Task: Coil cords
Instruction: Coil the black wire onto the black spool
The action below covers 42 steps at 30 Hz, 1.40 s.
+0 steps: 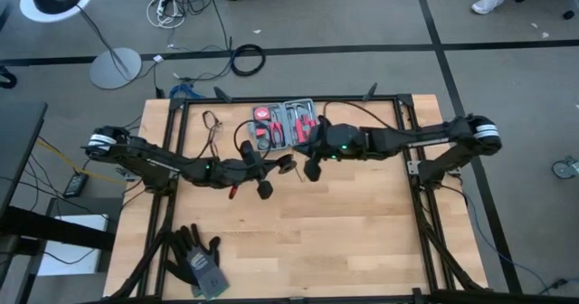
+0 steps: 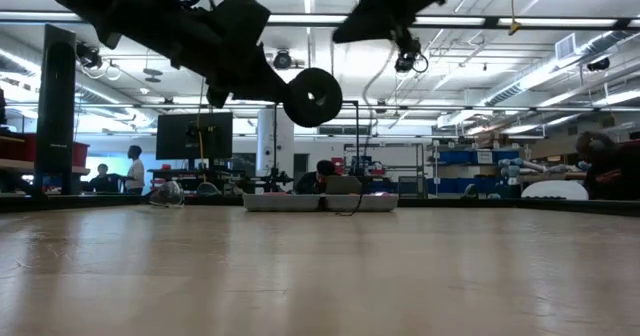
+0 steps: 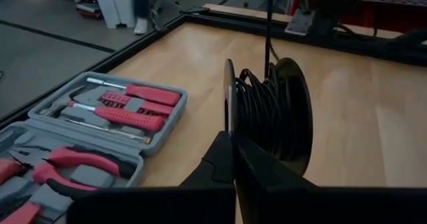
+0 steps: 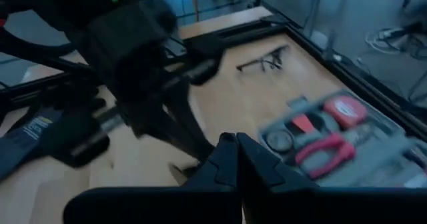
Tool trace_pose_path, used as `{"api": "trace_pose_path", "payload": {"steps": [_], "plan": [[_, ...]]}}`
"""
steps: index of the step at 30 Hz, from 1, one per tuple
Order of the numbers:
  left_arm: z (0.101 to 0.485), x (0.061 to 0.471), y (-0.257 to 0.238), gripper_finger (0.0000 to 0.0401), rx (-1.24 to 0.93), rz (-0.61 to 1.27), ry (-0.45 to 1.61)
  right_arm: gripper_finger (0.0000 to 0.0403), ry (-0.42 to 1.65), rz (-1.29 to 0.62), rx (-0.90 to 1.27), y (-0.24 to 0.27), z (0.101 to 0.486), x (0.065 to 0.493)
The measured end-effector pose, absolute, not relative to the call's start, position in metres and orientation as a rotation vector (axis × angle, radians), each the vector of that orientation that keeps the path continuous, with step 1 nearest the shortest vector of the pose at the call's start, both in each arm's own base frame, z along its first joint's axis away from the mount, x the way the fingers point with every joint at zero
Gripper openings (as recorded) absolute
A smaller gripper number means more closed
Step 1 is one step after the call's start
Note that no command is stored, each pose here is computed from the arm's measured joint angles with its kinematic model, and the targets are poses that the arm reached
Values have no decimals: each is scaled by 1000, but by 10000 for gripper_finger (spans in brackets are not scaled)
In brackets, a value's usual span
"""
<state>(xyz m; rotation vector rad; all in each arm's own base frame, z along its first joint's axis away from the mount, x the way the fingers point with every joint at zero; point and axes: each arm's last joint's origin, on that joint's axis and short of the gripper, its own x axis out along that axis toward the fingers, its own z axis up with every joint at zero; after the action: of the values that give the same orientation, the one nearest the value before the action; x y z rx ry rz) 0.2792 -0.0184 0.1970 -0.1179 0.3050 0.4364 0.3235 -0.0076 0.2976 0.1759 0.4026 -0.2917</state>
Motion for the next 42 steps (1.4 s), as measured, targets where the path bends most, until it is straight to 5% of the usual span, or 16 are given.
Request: {"api": "trace_pose_path", "payload": {"steps": [14, 42], "plan": [[201, 281, -4, 0, -182, 536, 245, 0, 463, -205, 107, 16, 268, 380], [218, 286, -5, 0, -279, 450, 62, 2, 530, -600, 69, 48, 193, 336]]}}
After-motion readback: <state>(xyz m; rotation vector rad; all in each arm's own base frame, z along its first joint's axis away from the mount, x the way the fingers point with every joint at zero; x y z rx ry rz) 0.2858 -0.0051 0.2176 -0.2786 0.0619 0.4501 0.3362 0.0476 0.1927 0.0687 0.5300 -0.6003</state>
